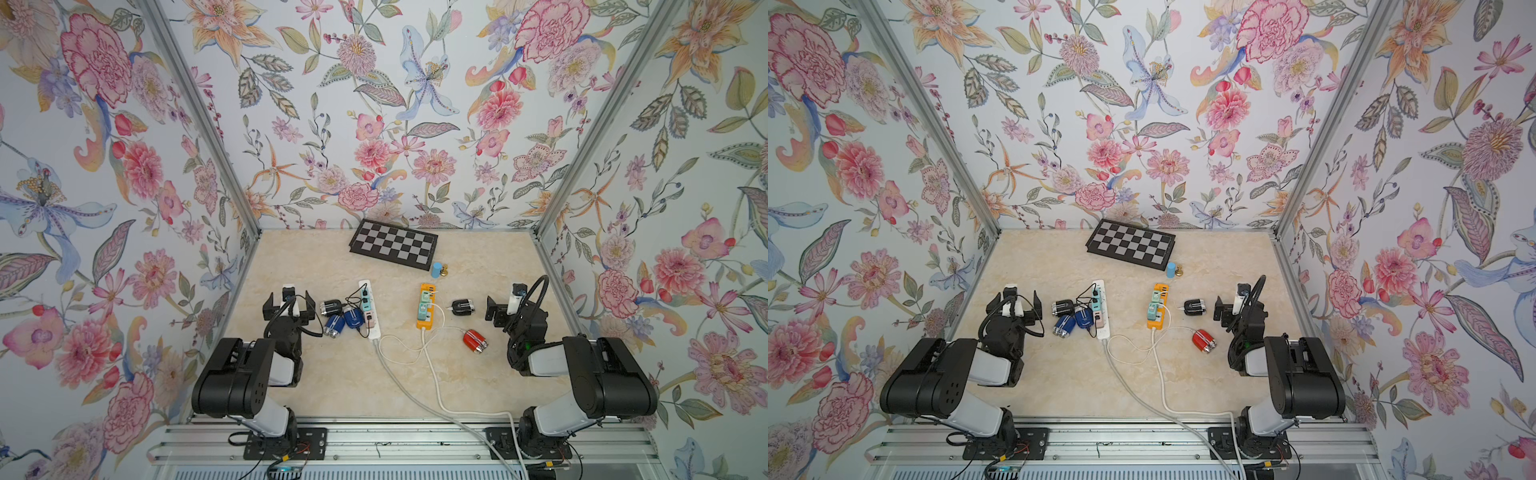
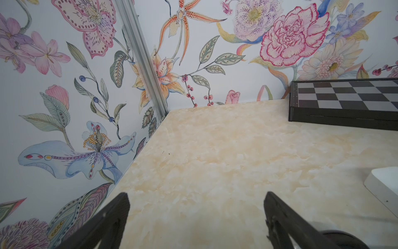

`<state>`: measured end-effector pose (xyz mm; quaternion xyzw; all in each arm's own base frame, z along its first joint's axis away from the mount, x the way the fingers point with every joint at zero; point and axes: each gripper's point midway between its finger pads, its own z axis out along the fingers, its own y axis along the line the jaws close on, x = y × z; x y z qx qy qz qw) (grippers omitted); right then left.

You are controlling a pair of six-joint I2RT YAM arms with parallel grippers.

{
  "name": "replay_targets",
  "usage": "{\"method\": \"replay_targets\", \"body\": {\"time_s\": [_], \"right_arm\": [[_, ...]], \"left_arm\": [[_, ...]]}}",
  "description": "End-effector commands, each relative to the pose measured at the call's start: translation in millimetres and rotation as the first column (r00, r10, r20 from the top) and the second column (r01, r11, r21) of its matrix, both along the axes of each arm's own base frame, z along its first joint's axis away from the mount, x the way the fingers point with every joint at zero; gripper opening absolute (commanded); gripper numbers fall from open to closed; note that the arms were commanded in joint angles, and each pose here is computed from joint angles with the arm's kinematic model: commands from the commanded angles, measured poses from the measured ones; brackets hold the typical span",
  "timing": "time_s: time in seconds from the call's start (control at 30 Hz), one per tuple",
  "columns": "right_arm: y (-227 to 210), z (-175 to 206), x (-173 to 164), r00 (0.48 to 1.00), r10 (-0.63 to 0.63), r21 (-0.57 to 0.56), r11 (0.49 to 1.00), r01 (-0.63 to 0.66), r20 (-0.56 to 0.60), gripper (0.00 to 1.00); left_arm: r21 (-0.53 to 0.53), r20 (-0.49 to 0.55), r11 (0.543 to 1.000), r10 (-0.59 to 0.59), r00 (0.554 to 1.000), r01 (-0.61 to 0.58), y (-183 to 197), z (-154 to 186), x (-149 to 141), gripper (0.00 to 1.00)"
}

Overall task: Unplug the electric shaver
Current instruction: Pick up the electric shaver from the center of the board.

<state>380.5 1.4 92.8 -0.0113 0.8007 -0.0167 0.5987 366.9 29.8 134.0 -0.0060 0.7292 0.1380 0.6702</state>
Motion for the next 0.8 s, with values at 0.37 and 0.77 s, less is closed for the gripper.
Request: {"method": "replay_targets", "body": {"time_s": [0.37, 0.77], "right_arm": [[1.1, 12.6, 7.6, 0.999, 0.007, 0.004, 1.0, -0.007, 0.041, 1.0], [-5.7, 18.8, 9.2, 0.999, -0.037, 0.008, 0.999, 0.037, 0.035, 1.0]], "left_arm": [[-0.002, 0.024, 1.0, -0.014, 1.0, 0.014, 1.1, 9.1, 5.4, 0.99], [-0.021, 0.04, 0.998, 0.052, 0.998, -0.052, 12.0, 19.0, 0.5, 0.99]]}}
